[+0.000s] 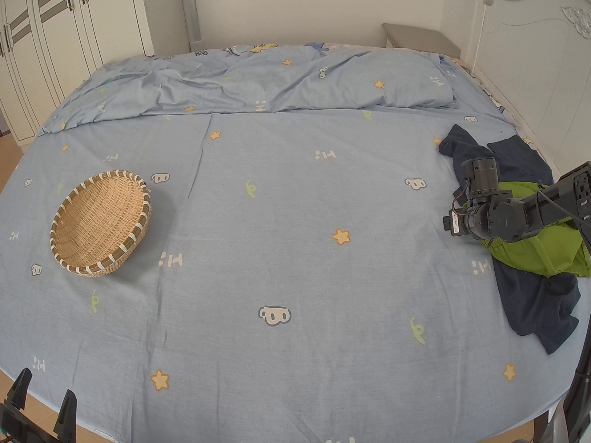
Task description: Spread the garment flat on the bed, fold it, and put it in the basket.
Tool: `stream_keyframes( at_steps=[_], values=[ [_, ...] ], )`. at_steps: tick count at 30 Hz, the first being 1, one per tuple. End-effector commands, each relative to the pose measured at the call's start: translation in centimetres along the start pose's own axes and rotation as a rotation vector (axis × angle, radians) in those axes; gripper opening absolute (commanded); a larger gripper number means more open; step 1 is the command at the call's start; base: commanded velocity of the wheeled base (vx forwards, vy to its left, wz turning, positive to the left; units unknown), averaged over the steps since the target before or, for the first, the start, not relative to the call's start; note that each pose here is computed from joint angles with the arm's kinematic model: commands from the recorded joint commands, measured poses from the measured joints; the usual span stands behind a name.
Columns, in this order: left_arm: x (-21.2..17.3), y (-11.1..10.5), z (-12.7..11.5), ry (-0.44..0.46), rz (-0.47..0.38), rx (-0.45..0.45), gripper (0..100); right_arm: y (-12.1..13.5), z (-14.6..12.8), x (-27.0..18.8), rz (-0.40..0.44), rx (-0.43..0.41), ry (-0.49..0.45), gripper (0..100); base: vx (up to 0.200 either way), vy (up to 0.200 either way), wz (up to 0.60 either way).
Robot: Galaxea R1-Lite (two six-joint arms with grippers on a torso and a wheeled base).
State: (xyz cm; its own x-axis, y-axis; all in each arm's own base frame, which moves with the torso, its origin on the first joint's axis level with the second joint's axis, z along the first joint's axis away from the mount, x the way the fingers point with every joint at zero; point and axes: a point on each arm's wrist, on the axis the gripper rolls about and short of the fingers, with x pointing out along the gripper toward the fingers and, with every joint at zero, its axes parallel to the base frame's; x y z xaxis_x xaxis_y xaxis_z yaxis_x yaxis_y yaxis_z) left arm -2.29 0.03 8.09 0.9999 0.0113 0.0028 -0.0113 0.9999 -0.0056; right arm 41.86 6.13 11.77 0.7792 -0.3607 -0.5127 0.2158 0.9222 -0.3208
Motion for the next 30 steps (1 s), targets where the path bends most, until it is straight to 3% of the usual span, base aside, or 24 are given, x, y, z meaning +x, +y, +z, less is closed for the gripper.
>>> stream_keyframes(
  at_steps=[1,7,8,23,30],
  values=[
    [0.1,0.0,-0.5,0.007,0.001,-0.001,100,0.2,0.1,0.7,-0.009,0.003,-0.002,100,0.000,0.000,0.00],
    [0.1,0.0,-0.5,0.009,0.001,0.000,100,0.0,0.5,1.6,-0.027,0.015,-0.009,100,0.000,0.000,0.00],
    [0.1,0.0,-0.5,0.007,0.001,-0.001,100,0.0,0.5,1.5,-0.027,0.015,-0.011,0,0.000,0.000,0.00],
    [0.1,0.0,-0.5,0.009,0.001,0.000,100,-0.4,-0.2,2.7,-0.047,0.012,0.019,0,0.000,0.000,0.00],
    [0.1,0.0,-0.5,0.007,0.003,-0.001,100,-2.5,2.8,-1.1,-0.038,0.053,-0.056,0,0.000,0.000,0.00]
  ],
)
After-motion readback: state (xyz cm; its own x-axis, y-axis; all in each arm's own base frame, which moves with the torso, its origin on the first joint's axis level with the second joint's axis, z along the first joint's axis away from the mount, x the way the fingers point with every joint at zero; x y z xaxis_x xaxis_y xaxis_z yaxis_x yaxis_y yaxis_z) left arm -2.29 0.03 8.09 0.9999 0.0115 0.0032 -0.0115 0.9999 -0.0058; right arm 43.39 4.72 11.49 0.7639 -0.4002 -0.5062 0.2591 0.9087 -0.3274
